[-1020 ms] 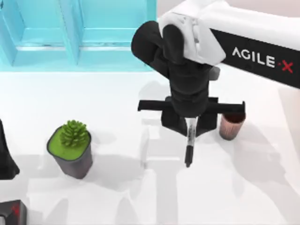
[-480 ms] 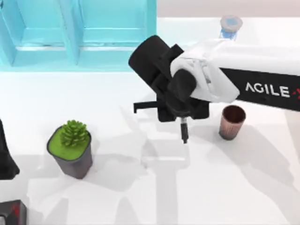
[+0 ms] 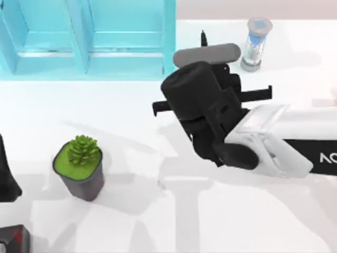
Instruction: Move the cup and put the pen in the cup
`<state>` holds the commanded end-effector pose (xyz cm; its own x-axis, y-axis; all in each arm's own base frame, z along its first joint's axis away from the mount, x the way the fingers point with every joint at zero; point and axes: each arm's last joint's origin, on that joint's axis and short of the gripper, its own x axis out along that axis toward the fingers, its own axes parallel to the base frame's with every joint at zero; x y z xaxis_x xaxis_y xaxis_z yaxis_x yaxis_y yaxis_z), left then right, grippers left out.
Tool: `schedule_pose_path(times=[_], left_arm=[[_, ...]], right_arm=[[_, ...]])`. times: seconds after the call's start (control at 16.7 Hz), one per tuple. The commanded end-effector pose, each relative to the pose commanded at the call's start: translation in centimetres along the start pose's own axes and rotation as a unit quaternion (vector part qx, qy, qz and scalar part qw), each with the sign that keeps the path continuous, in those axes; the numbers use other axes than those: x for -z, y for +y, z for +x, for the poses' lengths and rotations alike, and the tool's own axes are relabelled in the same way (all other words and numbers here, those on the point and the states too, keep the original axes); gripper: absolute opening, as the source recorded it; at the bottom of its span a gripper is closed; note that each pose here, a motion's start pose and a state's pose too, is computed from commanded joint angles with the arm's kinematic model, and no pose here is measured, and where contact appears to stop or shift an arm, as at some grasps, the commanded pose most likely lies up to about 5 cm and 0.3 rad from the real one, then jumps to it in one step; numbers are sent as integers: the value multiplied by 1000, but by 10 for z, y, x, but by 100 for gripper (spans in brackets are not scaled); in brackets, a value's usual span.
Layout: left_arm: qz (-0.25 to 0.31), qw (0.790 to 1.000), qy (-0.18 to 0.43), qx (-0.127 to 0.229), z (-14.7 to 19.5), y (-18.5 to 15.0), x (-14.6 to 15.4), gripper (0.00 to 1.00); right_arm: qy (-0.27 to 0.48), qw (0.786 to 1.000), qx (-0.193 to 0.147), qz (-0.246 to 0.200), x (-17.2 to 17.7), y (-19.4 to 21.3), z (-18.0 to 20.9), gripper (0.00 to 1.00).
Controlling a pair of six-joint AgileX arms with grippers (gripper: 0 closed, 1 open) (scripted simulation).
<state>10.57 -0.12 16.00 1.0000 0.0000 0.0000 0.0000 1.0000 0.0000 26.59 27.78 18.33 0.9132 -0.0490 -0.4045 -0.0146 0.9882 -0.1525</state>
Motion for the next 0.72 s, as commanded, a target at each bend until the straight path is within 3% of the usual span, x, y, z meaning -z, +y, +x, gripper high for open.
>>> schedule_pose_path(times=[0.36,0.72], left_arm=[[0,1000,0,0,0,0,0,100],[0,1000,0,0,0,0,0,100]], right_arm=[[-153,985,68,43,10,-25,-40,0],[-212,965,123,92,22,-51,-71,0]])
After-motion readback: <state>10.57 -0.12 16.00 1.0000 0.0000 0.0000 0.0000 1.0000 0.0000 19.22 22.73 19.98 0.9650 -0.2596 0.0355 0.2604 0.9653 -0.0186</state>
